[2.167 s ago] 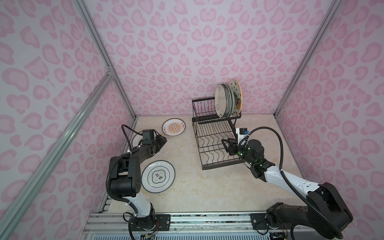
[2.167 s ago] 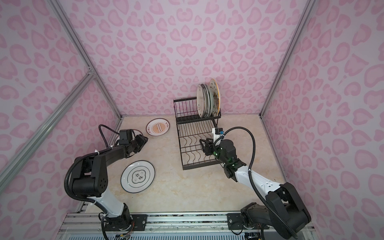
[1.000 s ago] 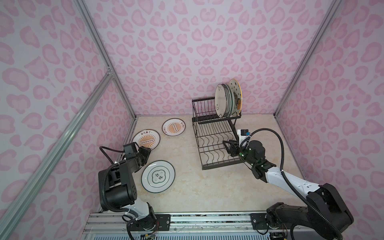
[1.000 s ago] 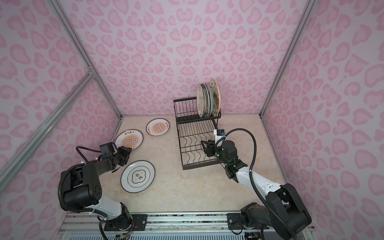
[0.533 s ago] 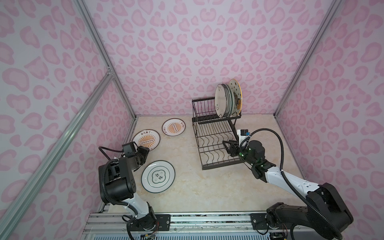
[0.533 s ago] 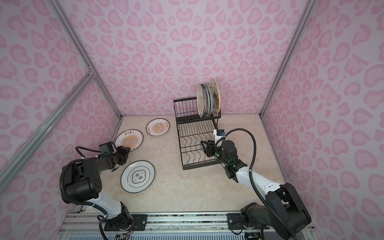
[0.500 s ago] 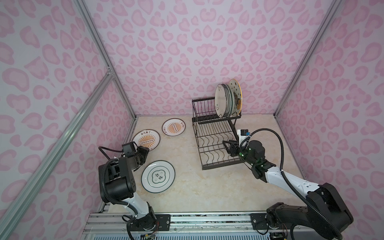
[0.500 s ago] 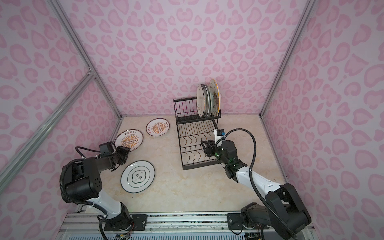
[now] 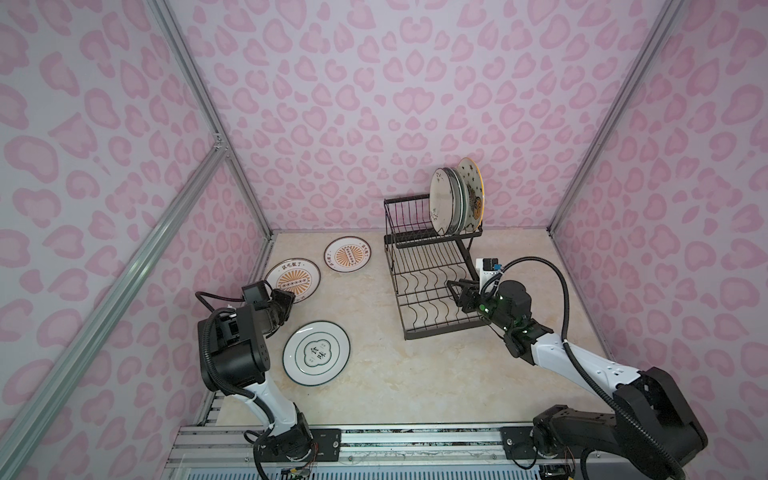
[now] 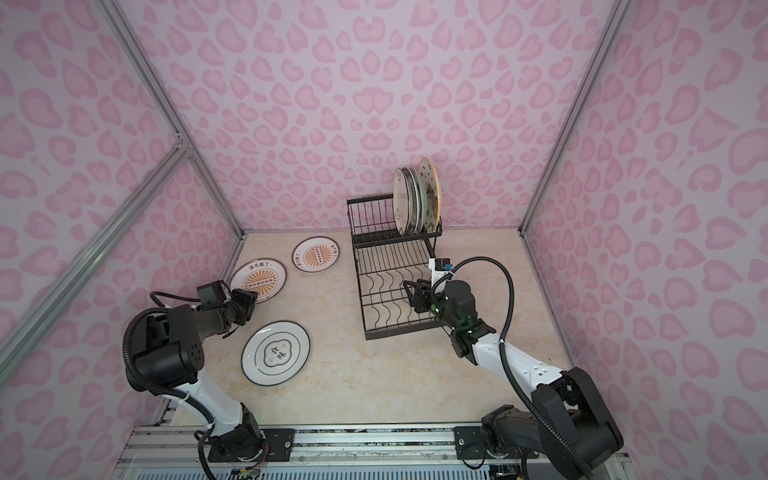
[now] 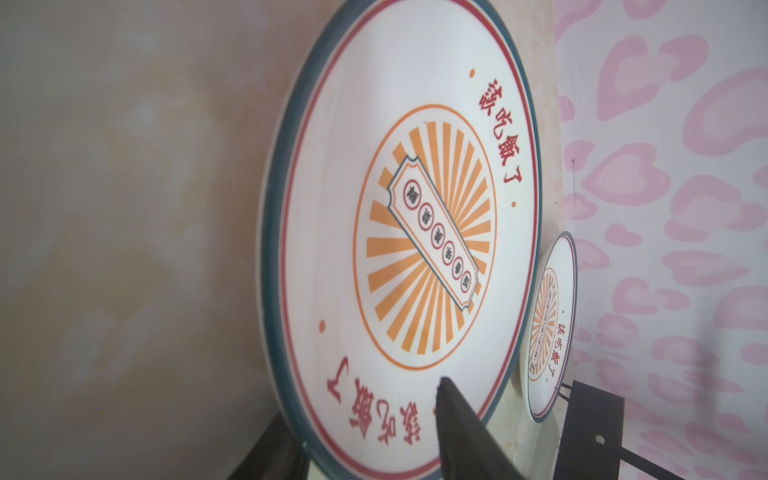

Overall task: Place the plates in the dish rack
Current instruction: 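Lower the left gripper onto the rim of the orange sunburst plate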

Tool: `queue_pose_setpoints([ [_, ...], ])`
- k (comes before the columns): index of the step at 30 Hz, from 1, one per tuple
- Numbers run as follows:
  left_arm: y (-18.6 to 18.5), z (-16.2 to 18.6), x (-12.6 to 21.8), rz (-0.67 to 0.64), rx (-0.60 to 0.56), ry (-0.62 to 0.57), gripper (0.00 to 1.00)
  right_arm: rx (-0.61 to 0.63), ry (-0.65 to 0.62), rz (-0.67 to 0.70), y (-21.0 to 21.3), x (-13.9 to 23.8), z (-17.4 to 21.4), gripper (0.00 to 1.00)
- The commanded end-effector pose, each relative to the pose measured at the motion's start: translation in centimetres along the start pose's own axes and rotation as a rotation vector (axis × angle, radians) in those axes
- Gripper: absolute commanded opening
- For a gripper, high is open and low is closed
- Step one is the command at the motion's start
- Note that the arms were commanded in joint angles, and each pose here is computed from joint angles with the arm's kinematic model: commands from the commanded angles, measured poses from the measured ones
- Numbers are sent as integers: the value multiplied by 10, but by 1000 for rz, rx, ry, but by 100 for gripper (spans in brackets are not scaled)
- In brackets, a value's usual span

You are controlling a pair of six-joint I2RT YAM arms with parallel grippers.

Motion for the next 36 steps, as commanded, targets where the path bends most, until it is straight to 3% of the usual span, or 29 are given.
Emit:
queue_pose_setpoints([
  [1,7,1,-2,-35,3,4,46,12,-5,0,-1,1,-1,50],
  [16,7,1,-1,-46,-10,15,37,14,-4,-8,0,3,-2,50],
  [24,8,2,-2,-47,-11,18,24,16,-11,0,-2,6,-3,50],
  [36,8,2,-2,-47,-14,21,20,15,-16,1,-3,8,-4,50],
])
Point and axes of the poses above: each gripper's point midway between its finger pads, its own x axis back along the fingers, its own y axis along the line the jaws close on, z = x × y, the point moved 3 cm from there along x, back along the fingers, and after that the axes turned 9 degrees about -x, right-handed, at the moved point
